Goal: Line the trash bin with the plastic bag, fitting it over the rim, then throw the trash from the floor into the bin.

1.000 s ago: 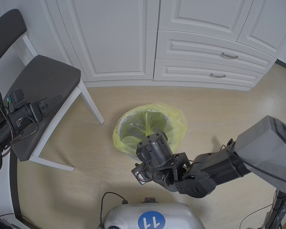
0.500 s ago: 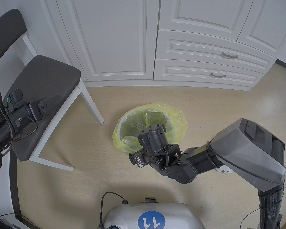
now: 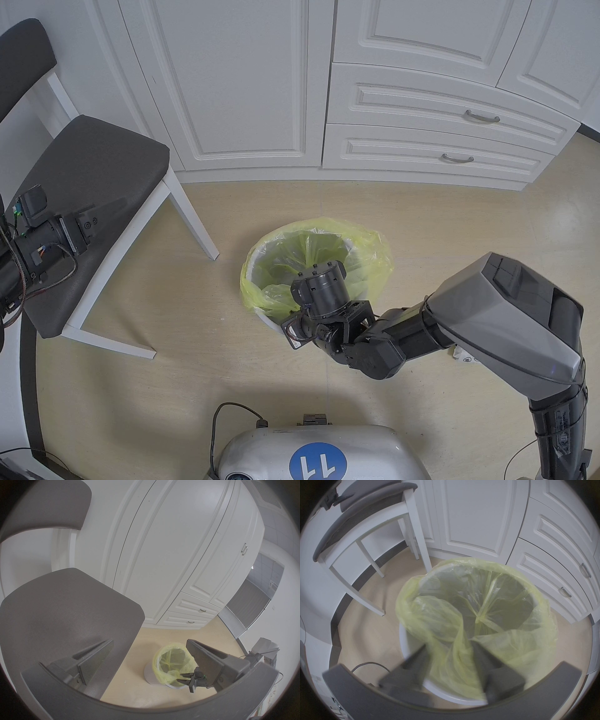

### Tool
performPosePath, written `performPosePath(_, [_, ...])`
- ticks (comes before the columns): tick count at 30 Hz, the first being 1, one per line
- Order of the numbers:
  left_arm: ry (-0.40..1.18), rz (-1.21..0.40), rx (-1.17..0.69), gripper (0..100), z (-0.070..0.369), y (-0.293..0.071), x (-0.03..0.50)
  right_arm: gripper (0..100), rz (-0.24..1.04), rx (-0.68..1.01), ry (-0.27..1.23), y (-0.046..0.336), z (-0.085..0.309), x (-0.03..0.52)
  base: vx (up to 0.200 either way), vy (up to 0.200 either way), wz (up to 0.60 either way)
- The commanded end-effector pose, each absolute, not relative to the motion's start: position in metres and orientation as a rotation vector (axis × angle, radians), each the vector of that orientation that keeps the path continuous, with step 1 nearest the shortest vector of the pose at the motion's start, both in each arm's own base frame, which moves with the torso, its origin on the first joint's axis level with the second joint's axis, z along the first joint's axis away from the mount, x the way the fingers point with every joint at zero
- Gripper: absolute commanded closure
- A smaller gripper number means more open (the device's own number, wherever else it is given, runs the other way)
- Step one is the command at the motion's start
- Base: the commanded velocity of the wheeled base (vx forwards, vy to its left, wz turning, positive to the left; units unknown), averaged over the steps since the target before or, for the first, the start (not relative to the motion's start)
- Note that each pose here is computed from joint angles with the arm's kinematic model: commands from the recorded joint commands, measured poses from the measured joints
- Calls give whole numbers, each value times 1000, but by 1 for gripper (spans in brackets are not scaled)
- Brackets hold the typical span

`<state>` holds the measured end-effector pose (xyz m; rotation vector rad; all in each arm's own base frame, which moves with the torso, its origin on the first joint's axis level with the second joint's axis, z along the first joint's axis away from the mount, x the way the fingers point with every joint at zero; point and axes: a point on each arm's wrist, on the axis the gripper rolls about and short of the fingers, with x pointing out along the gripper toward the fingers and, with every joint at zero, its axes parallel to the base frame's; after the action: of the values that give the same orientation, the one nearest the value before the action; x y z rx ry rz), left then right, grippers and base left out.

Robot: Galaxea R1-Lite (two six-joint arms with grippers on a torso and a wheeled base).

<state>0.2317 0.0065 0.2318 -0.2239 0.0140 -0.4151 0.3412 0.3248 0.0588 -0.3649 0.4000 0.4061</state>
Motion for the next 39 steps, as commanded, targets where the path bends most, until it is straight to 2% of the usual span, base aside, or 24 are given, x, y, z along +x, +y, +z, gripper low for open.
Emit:
performPosePath(1, [16,-413,-225,0,231,7,232,100,409,-369,405,323,60,337,0,0,0])
performPosePath(18, [15,-416,-225,0,231,6,231,100,525,-425,437,314,85,259,0,0,0])
performPosePath(25, [12,-418,-224,0,232,6,230,100,577,-465,495,320,64,231,0,0,0])
performPosePath(37, [18,-417,-225,0,231,6,232,100,574,-469,493,331,20,240,0,0,0])
performPosePath(38, [23,-420,-228,0,230,6,233,0,573,-476,496,331,17,240,0,0,0])
performPosePath(39, [29,-422,-228,0,228,5,235,0,577,-471,493,333,17,240,0,0,0])
